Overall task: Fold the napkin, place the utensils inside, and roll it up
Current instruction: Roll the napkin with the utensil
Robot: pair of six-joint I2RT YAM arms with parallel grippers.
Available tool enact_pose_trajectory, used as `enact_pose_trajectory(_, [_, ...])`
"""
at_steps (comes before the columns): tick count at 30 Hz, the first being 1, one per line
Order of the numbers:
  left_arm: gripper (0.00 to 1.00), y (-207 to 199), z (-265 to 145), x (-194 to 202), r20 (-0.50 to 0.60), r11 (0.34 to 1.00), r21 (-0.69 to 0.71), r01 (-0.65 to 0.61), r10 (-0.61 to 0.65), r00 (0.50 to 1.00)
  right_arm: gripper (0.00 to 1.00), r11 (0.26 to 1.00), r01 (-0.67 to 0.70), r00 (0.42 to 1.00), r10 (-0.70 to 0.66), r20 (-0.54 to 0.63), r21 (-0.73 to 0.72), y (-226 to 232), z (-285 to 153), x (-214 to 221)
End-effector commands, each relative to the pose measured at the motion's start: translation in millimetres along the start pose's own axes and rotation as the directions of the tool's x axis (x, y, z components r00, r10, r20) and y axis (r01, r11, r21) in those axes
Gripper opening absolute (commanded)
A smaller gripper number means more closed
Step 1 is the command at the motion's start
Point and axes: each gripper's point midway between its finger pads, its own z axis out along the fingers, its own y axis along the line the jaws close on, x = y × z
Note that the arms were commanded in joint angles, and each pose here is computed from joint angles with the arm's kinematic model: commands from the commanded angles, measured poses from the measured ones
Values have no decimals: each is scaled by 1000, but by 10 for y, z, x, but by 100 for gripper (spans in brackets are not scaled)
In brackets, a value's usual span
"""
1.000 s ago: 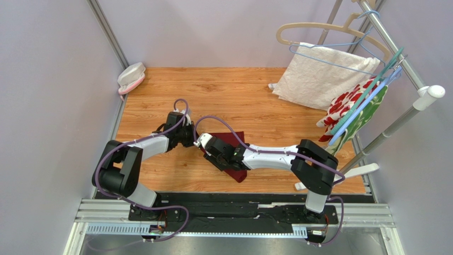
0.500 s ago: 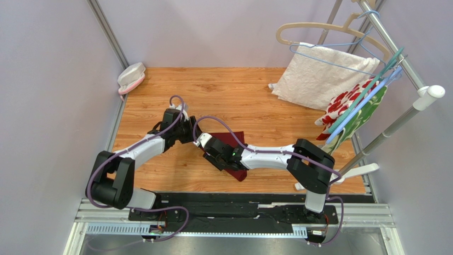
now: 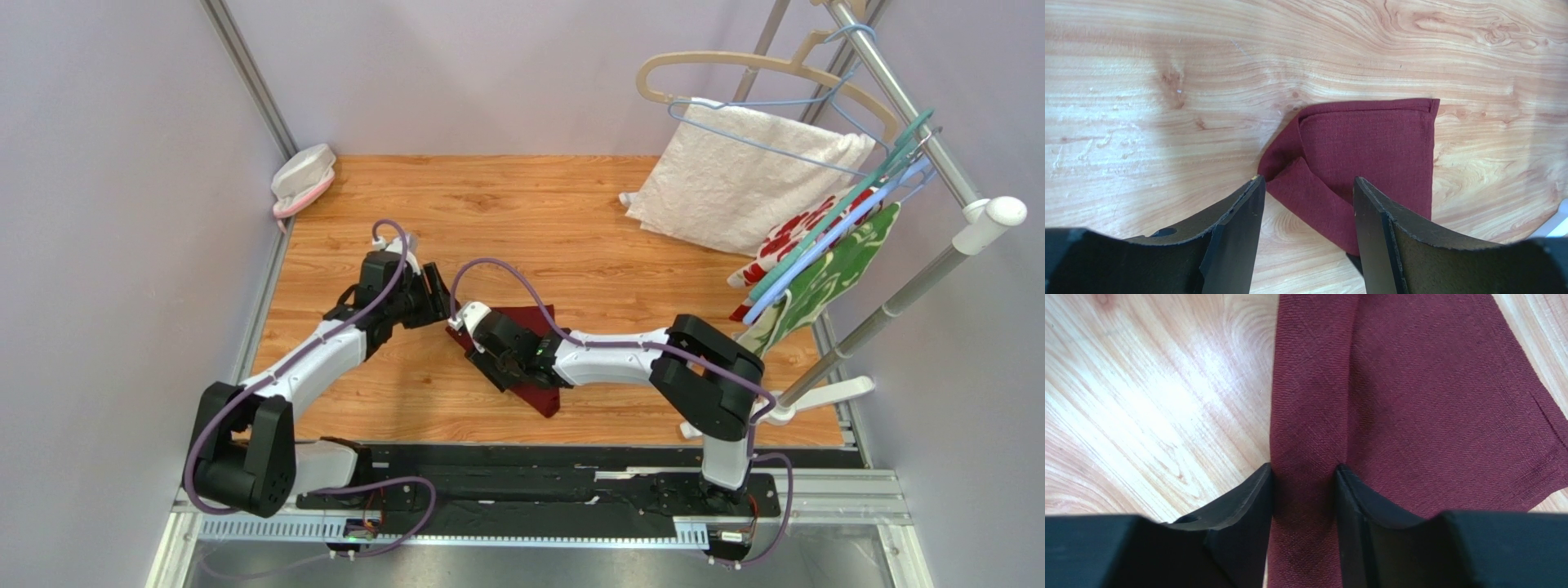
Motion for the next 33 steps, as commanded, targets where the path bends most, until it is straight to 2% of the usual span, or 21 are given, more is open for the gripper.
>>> enact_pose_trajectory(1, [63,-9,-70,-36,41,1000,25,-16,15,999,33,986,-99,944,50,-327,-135,139,108,1088])
enact_pose_trajectory(5, [64,-18,-130,-10,57,999,47,-24,21,998,19,940,-210,942,121,-313,-270,182,31,966])
enact_pose_trajectory(10, [65,17,-177,73,69,998,60,-32,28,997,16,843,-331,926,206,-315,-423,176,-56,816])
enact_pose_trajectory(13, [65,39,-176,156,65,997,73,-24,20,998,15,791,-395,906,251,-340,-468,130,-43,793])
enact_pose_trajectory(19, [65,-11,-90,107,101,993,116,-17,5,995,14,720,-487,867,328,-375,-495,26,33,780])
enact_pose_trajectory(24, [65,-21,5,59,118,992,127,-20,5,993,13,695,-524,845,354,-400,-492,-15,83,796])
enact_pose_trajectory(33, [62,107,237,201,14,997,66,33,-34,999,13,680,-552,829,386,-405,-483,-111,135,750])
